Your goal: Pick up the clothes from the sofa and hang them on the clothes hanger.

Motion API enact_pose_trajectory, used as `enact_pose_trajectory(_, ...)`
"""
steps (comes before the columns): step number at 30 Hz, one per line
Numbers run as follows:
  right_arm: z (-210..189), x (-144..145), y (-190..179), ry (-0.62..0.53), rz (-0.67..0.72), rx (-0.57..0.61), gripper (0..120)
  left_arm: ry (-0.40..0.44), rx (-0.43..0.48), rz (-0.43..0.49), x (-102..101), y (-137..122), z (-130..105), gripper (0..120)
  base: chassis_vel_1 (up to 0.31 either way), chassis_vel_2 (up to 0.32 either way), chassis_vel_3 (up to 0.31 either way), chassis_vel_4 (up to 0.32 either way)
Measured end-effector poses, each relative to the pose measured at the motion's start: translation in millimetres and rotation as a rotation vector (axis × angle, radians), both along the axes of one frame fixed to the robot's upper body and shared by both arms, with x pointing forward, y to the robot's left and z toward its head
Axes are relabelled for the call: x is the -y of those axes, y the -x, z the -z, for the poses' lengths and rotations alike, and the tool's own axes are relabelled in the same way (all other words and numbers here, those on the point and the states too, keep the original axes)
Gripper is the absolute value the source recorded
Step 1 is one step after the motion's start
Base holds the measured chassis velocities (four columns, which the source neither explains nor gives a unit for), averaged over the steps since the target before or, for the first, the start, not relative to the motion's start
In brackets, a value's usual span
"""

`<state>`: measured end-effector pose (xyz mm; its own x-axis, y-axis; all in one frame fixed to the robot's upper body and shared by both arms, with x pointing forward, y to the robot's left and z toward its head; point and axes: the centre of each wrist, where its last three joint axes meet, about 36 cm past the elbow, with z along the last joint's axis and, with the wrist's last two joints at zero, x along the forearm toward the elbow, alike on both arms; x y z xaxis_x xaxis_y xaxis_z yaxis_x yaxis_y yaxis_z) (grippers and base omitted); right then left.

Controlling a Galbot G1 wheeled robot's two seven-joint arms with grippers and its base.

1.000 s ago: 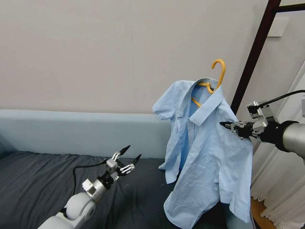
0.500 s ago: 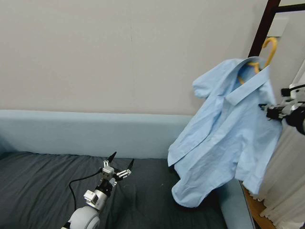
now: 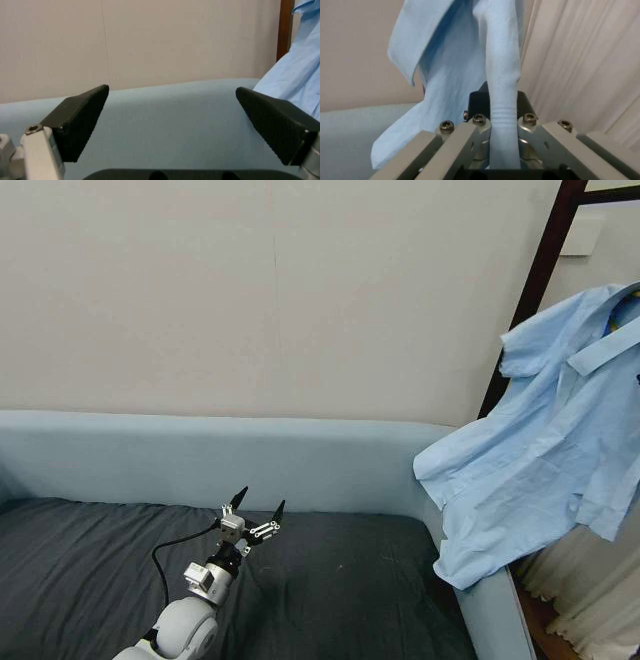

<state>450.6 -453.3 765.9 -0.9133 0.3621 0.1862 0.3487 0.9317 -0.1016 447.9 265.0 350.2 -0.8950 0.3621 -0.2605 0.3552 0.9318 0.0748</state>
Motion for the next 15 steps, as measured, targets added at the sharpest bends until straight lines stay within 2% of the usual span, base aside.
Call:
enact_pose_trajectory(8,40,41,-32,0.029,-0.022,0.002,1,0.014,-0.001,0.006,9,-4,-2,100,0.000,0.000,0.000,0.000)
enact_pose_trajectory(12,66,50,-58,0.016,0.001,-0.035,1,0.015,-0.010,0.005,10,-1,1,100,0.000,0.000,0.000,0.000)
enact_pose_trajectory(15,67,54,-77,0.011,0.025,-0.019,1,0.013,-0.013,0.001,8,0,2,100,0.000,0.000,0.000,0.000)
